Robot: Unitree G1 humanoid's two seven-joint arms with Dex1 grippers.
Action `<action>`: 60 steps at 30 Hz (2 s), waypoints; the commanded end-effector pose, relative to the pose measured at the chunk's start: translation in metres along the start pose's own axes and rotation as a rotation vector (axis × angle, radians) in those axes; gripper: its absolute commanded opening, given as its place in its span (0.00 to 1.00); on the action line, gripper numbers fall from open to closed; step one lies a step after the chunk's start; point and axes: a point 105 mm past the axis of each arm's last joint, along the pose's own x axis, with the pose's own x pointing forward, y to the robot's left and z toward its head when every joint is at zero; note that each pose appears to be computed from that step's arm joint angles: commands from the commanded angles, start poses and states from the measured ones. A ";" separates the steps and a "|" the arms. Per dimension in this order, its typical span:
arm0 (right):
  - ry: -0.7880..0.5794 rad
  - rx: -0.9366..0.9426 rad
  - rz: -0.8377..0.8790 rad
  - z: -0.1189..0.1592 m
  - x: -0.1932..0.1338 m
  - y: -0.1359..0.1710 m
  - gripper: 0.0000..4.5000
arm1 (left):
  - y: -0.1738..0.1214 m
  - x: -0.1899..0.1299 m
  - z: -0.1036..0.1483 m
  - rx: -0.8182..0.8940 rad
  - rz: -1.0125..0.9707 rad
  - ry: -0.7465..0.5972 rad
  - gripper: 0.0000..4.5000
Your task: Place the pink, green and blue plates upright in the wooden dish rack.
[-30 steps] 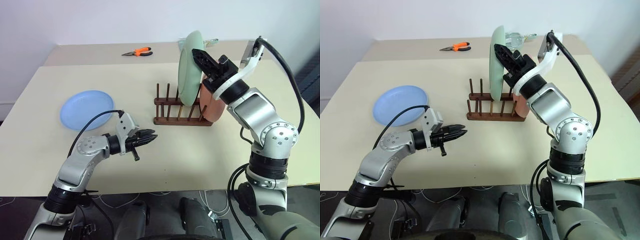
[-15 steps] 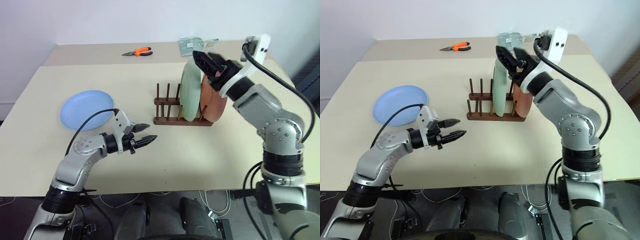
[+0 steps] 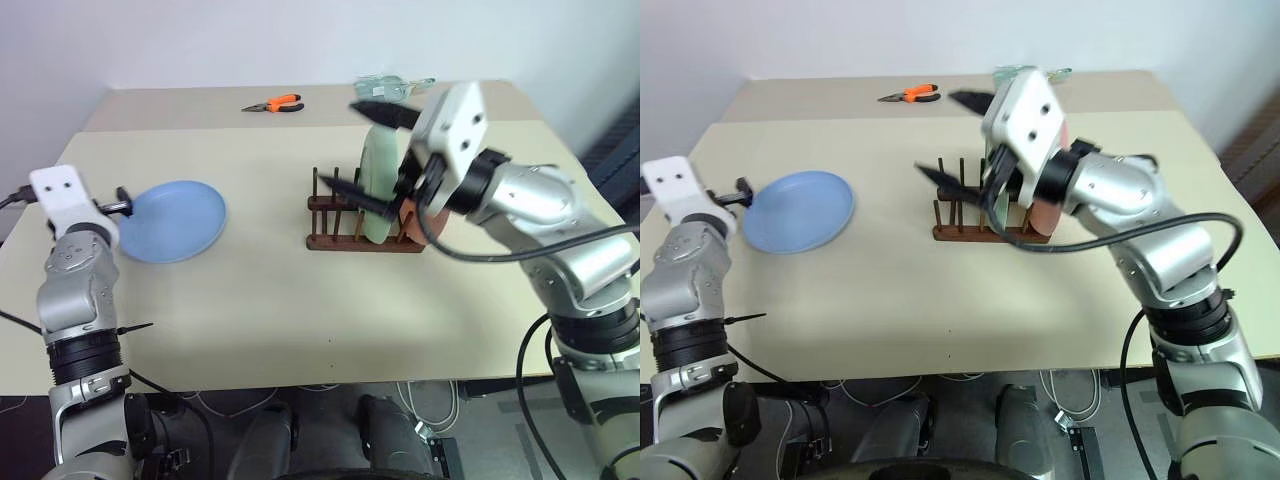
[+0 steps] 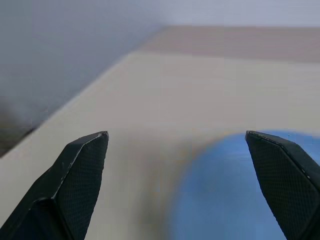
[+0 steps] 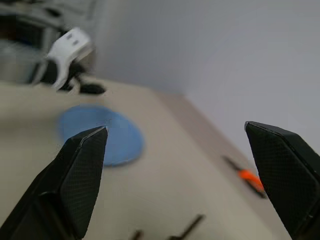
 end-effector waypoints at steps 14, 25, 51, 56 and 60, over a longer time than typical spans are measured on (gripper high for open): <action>0.024 -0.029 0.023 -0.019 0.005 0.016 1.00 | -0.037 -0.018 -0.042 -0.579 -0.150 0.288 0.14; 0.134 -0.441 0.076 -0.029 0.031 0.015 1.00 | -0.148 -0.095 0.103 -0.315 -0.840 -0.229 0.01; -0.104 -0.310 -0.164 0.007 0.048 -0.018 0.00 | -0.066 -0.059 0.141 -0.385 -0.472 -0.480 0.57; -0.370 0.300 -0.253 0.049 0.030 -0.031 0.00 | -0.088 -0.063 0.073 -0.128 -0.611 -0.373 0.57; -0.432 0.667 -0.311 0.049 0.024 -0.031 0.00 | -0.110 -0.074 0.030 -0.045 -0.712 -0.284 0.57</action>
